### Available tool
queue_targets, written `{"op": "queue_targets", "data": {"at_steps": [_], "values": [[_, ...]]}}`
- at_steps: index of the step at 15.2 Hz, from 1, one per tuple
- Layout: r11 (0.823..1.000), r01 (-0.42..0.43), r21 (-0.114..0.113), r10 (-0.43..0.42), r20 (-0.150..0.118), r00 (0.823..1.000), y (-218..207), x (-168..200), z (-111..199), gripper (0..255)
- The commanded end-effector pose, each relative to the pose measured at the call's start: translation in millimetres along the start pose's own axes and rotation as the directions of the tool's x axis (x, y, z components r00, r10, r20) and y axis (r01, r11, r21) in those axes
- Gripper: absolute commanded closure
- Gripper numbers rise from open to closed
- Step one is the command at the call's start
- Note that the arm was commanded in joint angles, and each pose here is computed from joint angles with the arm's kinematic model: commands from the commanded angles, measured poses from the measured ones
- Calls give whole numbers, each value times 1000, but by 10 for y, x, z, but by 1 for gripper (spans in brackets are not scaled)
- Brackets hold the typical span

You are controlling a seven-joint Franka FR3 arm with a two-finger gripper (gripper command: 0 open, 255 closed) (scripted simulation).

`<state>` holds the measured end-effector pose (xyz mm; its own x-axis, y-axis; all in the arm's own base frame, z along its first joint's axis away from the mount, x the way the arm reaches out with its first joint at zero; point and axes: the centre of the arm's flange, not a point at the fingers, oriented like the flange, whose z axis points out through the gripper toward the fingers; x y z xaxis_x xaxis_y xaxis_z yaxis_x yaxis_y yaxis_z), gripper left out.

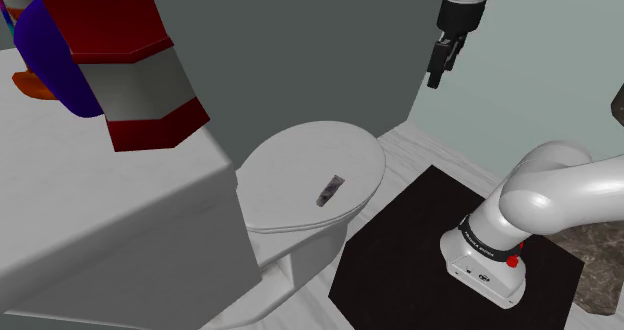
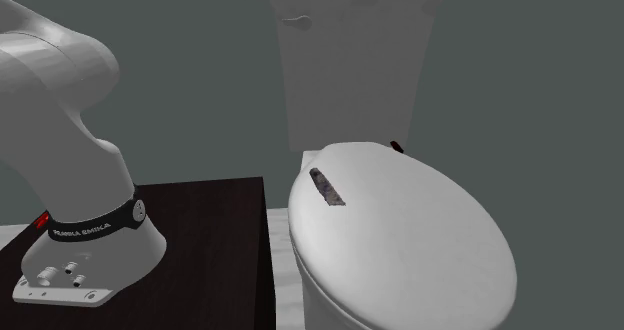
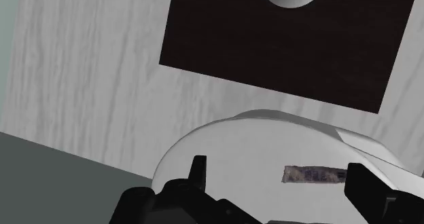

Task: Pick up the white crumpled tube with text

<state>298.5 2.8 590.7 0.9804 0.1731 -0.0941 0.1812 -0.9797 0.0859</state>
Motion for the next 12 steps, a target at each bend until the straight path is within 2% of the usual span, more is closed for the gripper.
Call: {"op": "queue_targets", "data": {"at_steps": [1,3,6,9,12], "values": [[1000,0,0,0,0,1000,0,0,0,0],[996,-85,12,85,1,996,-126,30,219,0],[977,-212,29,212,4,977,-314,95,545,0],[941,-335,45,335,9,942,-497,184,868,0],[890,-453,61,452,16,892,-674,296,1188,0]]}}
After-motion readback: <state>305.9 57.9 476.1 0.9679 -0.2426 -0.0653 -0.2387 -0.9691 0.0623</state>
